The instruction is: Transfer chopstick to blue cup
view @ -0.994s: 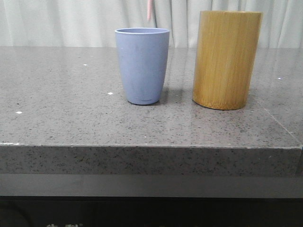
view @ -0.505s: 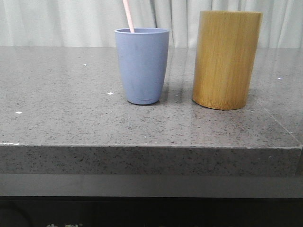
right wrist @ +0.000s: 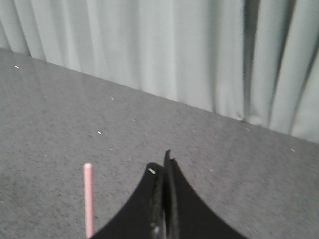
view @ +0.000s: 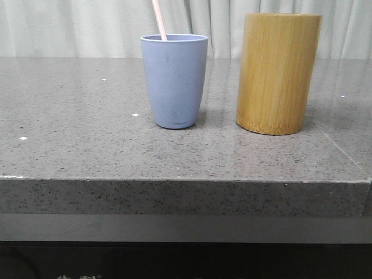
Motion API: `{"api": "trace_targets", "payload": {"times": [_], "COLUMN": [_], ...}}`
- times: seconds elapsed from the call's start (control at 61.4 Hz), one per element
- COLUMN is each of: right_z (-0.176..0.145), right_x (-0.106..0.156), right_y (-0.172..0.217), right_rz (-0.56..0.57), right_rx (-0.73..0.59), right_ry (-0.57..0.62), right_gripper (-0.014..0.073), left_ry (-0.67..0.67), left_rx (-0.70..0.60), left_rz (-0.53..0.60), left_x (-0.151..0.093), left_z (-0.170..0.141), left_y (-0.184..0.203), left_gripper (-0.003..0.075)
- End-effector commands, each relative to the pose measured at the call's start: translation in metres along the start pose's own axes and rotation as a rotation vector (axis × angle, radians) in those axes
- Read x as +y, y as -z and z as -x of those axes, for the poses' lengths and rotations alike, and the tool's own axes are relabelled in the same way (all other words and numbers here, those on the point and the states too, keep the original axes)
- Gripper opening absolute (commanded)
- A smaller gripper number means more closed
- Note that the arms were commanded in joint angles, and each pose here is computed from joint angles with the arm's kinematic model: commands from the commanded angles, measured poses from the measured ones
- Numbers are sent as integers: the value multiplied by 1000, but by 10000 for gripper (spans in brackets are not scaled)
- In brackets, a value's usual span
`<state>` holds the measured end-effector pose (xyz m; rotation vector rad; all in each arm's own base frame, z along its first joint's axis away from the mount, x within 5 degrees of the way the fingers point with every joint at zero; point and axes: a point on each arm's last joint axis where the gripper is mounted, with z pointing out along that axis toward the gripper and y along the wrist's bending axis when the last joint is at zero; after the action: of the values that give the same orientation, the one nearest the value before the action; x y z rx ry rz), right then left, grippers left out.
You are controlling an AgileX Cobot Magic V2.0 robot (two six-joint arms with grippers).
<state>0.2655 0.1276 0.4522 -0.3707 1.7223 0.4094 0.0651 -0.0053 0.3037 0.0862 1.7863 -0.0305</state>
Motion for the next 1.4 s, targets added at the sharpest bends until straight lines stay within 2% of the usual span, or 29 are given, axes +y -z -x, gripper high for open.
{"api": "trace_targets", "payload": {"times": [0.0,0.147,0.261,0.391,0.603,0.701,0.896,1.026,1.385], "right_z": [26,19,-5,-39,-93,-118,-159,-170,-170], "right_x": [-17,-41,-51,-50,-33,-27,-17,-14,-13], "right_y": [38,82,115,146,185,197,217,224,225], "right_rz": [-74,-217,-311,-372,-386,-370,-363,-356,-354], "right_rx": [-55,-54,-43,-35,-164,-224,-288,-311,-311], "right_ry": [35,63,44,32,40,-8,-21,-23,-22], "right_gripper": [-116,-116,-116,-116,-116,-116,-116,-116,-116], "left_ry": [16,16,16,16,17,17,17,17,17], "left_rx": [-105,-105,-105,-103,-102,-102,-102,-102,-102], "left_rz": [3,3,3,3,3,3,3,3,3], "left_x": [0,0,0,0,0,0,0,0,0], "left_z": [15,15,15,15,15,15,15,15,15], "left_y": [3,3,3,2,2,2,2,2,2], "left_gripper": [-19,-19,-19,-19,-19,-19,-19,-19,-19]}}
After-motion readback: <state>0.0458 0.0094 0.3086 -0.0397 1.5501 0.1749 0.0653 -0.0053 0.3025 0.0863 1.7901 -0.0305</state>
